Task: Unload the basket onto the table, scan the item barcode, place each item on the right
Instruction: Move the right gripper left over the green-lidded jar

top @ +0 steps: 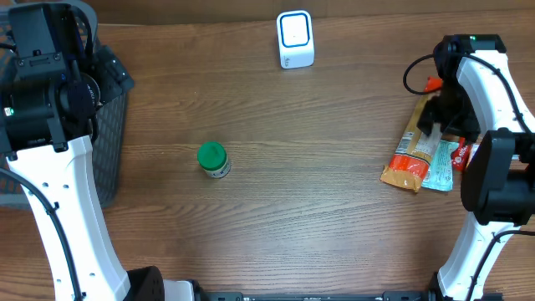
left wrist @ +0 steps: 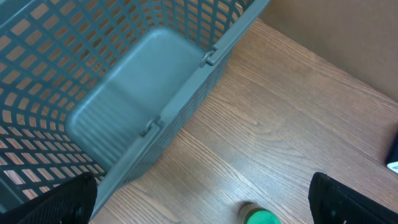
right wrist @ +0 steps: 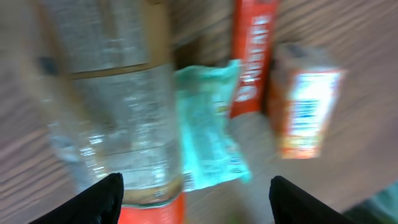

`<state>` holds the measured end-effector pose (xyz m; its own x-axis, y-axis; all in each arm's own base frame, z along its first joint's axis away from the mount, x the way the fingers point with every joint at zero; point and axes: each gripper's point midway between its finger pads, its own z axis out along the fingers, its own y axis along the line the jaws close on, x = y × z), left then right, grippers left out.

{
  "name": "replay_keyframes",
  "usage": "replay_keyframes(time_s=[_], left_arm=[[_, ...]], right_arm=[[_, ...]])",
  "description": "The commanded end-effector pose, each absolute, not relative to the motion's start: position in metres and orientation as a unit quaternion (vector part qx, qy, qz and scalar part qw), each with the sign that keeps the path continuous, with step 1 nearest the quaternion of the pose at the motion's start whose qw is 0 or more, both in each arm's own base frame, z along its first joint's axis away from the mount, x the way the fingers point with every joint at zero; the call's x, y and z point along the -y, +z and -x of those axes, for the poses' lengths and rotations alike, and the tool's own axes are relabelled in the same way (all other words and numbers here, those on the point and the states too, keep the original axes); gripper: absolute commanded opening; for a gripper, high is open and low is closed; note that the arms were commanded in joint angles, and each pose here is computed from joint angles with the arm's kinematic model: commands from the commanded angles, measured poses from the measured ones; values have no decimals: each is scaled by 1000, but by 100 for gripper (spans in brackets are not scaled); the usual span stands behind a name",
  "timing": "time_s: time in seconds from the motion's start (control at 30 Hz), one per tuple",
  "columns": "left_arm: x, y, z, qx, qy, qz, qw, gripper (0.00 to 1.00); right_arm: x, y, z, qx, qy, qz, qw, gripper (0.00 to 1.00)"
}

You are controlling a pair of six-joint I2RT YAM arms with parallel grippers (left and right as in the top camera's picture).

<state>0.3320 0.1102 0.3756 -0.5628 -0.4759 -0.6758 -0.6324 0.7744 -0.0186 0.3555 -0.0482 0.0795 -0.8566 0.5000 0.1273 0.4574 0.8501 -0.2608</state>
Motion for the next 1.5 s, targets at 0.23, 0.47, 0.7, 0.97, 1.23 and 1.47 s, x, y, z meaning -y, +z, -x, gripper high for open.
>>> replay_keyframes(time_s=[0.23, 0.47, 0.7, 0.97, 1.23, 1.47], left_arm=[[-114, 378, -333, -875, 121, 316, 346, 100], [-114, 377, -333, -875, 121, 316, 346, 100], [-114, 378, -333, -875, 121, 316, 346, 99], [-114, 378, -333, -875, 121, 316, 346, 100], [-114, 378, -333, -875, 121, 316, 346, 100], [-114, 377, -333, -875, 121, 316, 346, 100]], right_arm=[[-83, 82, -371, 975, -159, 112, 108, 77], [-182, 82, -382, 980, -194, 9, 51, 77], [-311, 94, -388, 963, -242, -96, -62, 78], [-399, 104, -369, 942, -158, -194, -222, 95], [-445, 119, -347, 920, -167, -220, -277, 100], [-458, 116, -347, 917, -187, -209, -283, 100]])
